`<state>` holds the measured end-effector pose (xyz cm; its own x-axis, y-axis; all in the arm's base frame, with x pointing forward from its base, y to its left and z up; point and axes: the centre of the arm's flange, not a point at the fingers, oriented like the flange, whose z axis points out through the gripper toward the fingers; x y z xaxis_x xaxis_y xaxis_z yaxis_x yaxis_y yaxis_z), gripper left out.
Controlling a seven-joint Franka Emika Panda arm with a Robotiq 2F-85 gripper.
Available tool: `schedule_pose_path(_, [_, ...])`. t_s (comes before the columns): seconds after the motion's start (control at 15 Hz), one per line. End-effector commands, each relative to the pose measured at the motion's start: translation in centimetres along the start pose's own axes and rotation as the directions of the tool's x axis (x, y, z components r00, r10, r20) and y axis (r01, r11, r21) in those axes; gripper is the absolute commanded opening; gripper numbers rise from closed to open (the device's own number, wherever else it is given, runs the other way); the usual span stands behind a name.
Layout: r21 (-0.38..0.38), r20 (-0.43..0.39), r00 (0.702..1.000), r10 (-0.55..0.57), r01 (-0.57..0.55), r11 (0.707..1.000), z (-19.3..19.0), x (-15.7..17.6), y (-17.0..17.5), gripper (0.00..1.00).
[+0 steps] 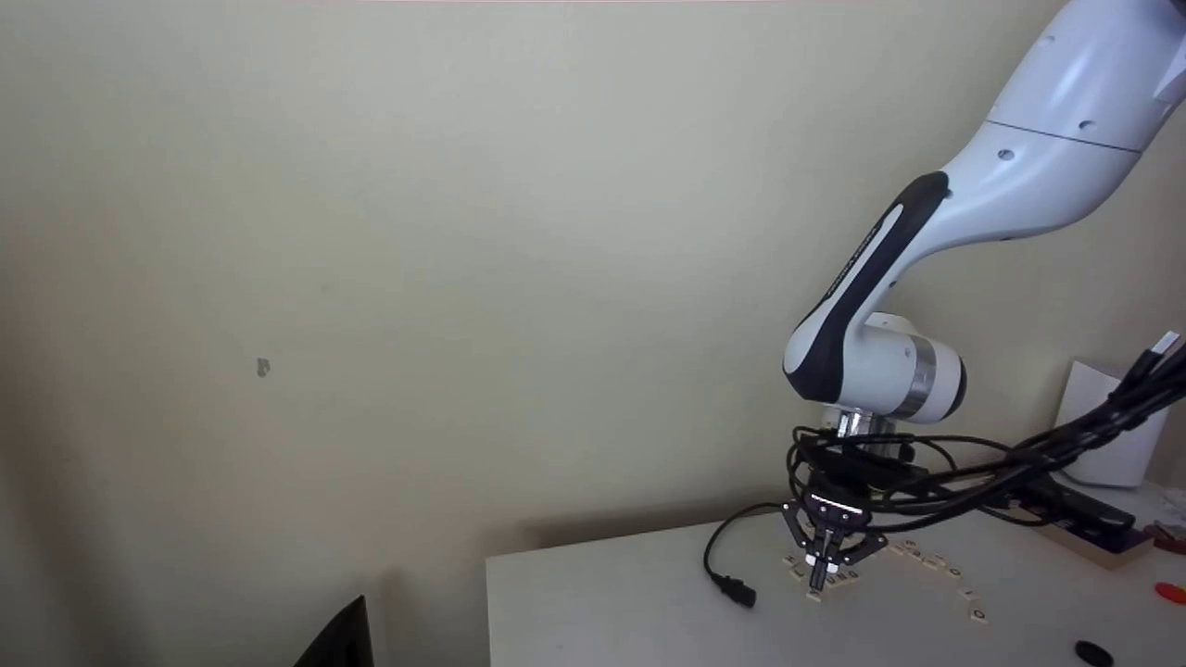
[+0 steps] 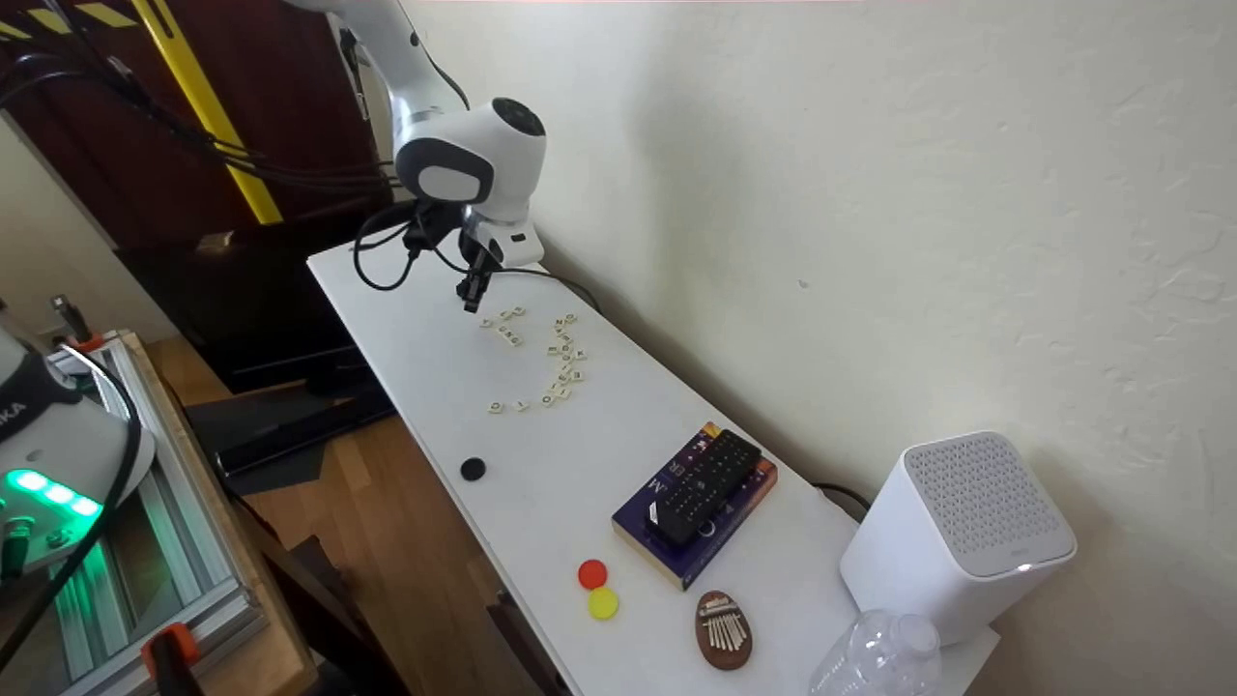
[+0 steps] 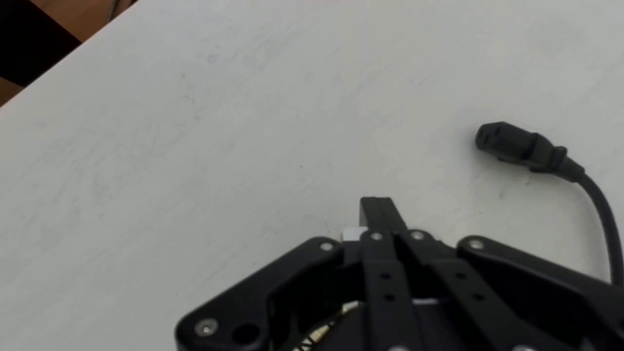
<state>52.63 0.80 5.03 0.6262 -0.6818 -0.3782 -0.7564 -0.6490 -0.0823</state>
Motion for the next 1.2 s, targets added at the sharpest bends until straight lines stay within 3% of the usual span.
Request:
schedule_pose_path(0.0, [-0.057, -0.02, 0.995, -0.101, 0.099, 0.993, -0.9, -1.8, 2.3, 0.0])
schedule_pose_path(0.4, [-0.188, -0.068, 0.963, -0.259, 0.243, 0.952, -0.8, -2.2, 6.2, 0.0])
schedule_pose_path(1.13, [-0.18, -0.197, 0.956, -0.217, 0.182, 0.967, -0.4, -2.0, 12.9, 0.0])
